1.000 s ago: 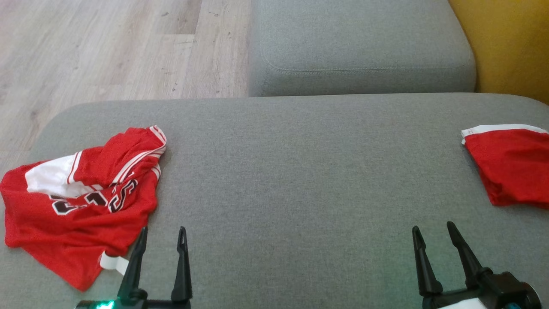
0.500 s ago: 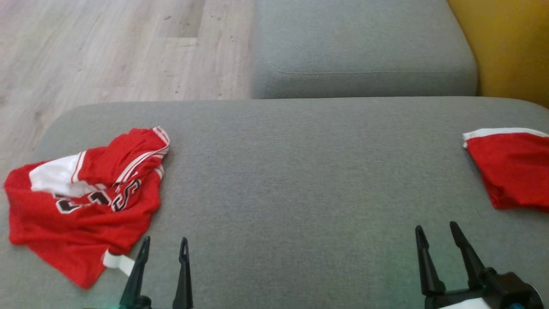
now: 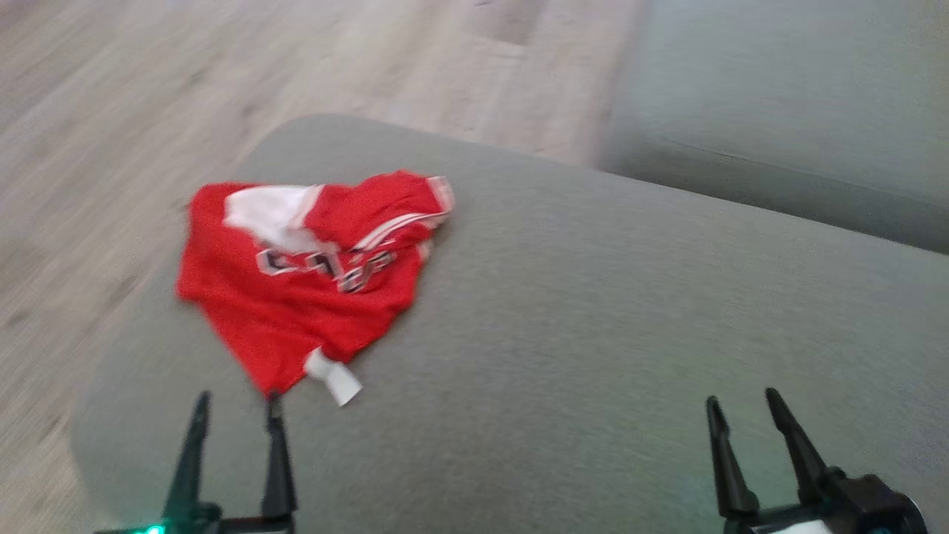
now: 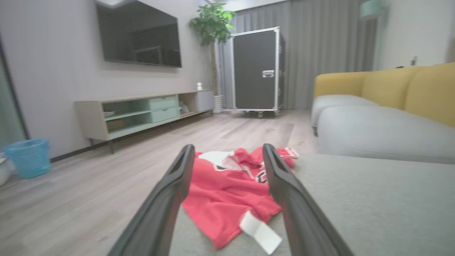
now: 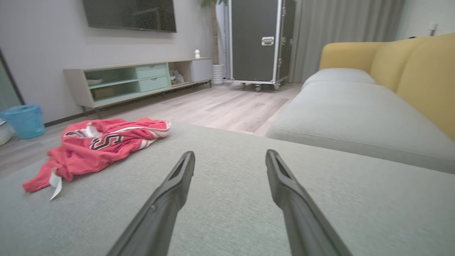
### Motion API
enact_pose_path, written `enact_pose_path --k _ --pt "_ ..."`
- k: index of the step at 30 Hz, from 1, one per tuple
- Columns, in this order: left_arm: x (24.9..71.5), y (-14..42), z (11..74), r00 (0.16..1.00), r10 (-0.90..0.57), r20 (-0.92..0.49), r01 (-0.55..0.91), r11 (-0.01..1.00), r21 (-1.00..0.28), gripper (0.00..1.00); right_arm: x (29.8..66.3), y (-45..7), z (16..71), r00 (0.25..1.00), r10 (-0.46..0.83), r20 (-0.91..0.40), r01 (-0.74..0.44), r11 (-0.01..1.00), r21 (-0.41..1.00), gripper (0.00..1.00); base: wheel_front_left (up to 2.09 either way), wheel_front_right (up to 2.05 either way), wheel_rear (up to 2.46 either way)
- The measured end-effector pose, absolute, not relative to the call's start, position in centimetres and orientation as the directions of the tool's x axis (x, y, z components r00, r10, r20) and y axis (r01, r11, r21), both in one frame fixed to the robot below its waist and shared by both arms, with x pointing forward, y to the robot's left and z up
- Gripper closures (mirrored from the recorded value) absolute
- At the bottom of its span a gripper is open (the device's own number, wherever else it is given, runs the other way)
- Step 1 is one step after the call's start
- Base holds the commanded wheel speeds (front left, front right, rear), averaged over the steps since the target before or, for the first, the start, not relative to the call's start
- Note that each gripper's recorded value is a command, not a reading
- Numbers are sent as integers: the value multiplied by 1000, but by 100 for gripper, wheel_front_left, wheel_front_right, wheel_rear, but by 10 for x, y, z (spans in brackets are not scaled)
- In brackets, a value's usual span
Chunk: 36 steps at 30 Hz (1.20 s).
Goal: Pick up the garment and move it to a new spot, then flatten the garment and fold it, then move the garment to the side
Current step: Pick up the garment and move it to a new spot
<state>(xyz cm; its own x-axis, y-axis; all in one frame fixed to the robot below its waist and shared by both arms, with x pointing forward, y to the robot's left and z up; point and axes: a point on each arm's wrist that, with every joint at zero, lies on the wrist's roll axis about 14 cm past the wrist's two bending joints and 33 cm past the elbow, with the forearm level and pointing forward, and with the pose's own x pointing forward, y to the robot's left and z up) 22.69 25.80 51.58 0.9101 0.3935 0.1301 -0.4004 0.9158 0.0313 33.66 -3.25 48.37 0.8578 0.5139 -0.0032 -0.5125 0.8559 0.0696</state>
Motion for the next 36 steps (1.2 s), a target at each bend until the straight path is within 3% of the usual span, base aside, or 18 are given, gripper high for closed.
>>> enact_pose_path --k 5,12,18,22,31,36 --pt "195 289 514 831 544 114 -552 832 52 0 344 8 482 787 617 -7 -616 787 47 0 0 0 0" --pt "190 307 522 802 584 125 -596 793 121 0 352 20 466 758 651 -46 -647 759 73 0 0 0 0" --pt "253 331 578 835 475 277 -536 815 221 0 372 3 448 765 638 -84 -636 770 54 0 0 0 0" --pt "314 350 591 870 407 277 -481 824 299 0 392 -6 439 752 653 -92 -655 756 18 0 0 0 0" --pt "458 365 528 915 375 -151 -348 920 181 0 436 -46 412 770 626 -124 -636 769 -62 0 0 0 0" --pt "484 365 458 816 352 -458 -366 929 62 0 443 -68 397 786 598 -155 -614 785 -86 0 0 0 0"
